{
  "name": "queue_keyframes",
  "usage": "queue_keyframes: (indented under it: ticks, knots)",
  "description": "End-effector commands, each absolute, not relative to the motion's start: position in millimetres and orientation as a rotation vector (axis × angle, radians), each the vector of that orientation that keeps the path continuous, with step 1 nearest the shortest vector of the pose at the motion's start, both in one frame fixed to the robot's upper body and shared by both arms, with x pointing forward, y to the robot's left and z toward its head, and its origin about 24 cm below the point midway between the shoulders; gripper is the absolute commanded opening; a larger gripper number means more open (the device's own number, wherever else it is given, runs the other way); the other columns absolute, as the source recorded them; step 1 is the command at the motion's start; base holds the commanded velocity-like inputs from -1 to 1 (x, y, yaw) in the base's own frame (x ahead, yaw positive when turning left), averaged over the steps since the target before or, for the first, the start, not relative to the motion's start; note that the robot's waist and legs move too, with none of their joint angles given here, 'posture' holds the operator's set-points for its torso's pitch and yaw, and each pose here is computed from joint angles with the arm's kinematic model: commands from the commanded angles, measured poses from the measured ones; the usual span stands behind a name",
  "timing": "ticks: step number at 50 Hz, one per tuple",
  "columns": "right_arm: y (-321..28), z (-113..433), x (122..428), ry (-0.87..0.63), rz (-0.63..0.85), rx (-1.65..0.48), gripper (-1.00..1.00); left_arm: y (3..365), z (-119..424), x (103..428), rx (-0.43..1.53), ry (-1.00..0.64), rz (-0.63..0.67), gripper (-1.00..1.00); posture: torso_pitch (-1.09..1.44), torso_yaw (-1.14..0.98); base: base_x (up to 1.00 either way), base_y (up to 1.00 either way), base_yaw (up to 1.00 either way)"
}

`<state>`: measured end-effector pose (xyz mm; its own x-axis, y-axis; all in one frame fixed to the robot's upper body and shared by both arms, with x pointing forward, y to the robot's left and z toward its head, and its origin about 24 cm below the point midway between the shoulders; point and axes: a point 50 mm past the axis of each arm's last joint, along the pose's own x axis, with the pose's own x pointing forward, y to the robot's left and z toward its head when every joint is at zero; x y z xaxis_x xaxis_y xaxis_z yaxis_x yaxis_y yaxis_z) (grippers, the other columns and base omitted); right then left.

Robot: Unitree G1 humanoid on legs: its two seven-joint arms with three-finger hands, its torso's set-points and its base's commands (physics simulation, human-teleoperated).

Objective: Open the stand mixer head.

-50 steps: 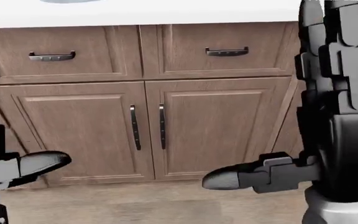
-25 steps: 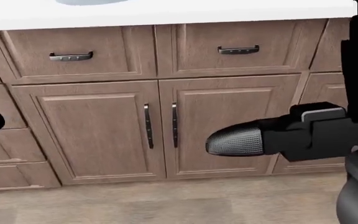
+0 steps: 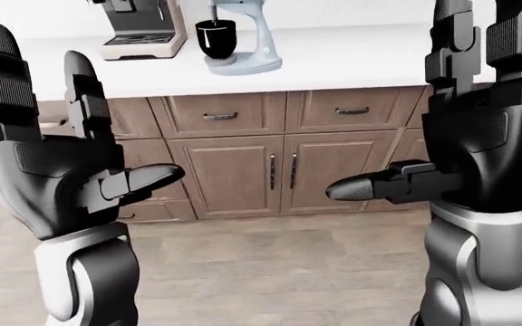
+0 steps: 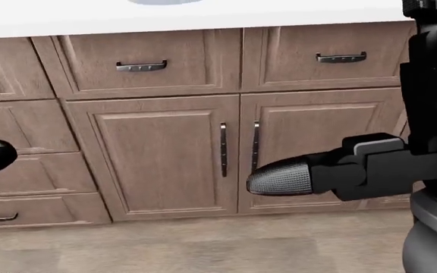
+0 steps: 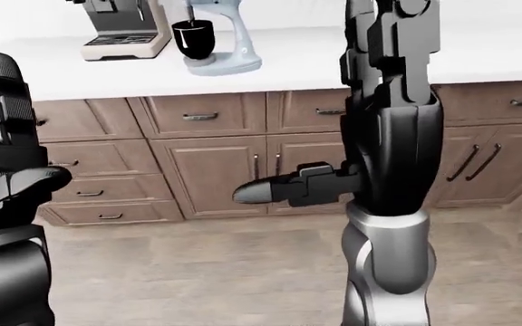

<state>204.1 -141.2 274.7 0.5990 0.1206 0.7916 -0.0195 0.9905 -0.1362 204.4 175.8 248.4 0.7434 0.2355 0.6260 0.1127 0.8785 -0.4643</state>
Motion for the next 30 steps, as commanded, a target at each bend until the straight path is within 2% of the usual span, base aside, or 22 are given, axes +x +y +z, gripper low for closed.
queue_keyframes:
  ticks: [1,11,15,19,30]
  knots:
    - [-137.4,282.4,197.3,-0.989,0.103,-0.117,1.00,178.9,255.4,200.0,-0.502,-0.796,0.074,1.00,0.00,0.00,0.00,0.25,0.00]
    - [-137.8,280.8,197.5,-0.989,0.108,-0.112,1.00,177.7,253.9,200.3,-0.499,-0.792,0.072,1.00,0.00,0.00,0.00,0.68,0.00]
    - [-138.0,281.3,196.6,-0.994,0.107,-0.107,1.00,177.9,254.1,200.2,-0.497,-0.793,0.072,1.00,0.00,0.00,0.00,0.00,0.00]
    - [-137.7,280.8,197.5,-0.987,0.108,-0.112,1.00,177.9,253.8,200.3,-0.499,-0.792,0.072,1.00,0.00,0.00,0.00,0.87,0.00]
    - [-137.7,277.0,200.9,-0.974,0.093,-0.117,1.00,177.6,252.0,201.3,-0.495,-0.788,0.070,1.00,0.00,0.00,0.00,0.29,0.00]
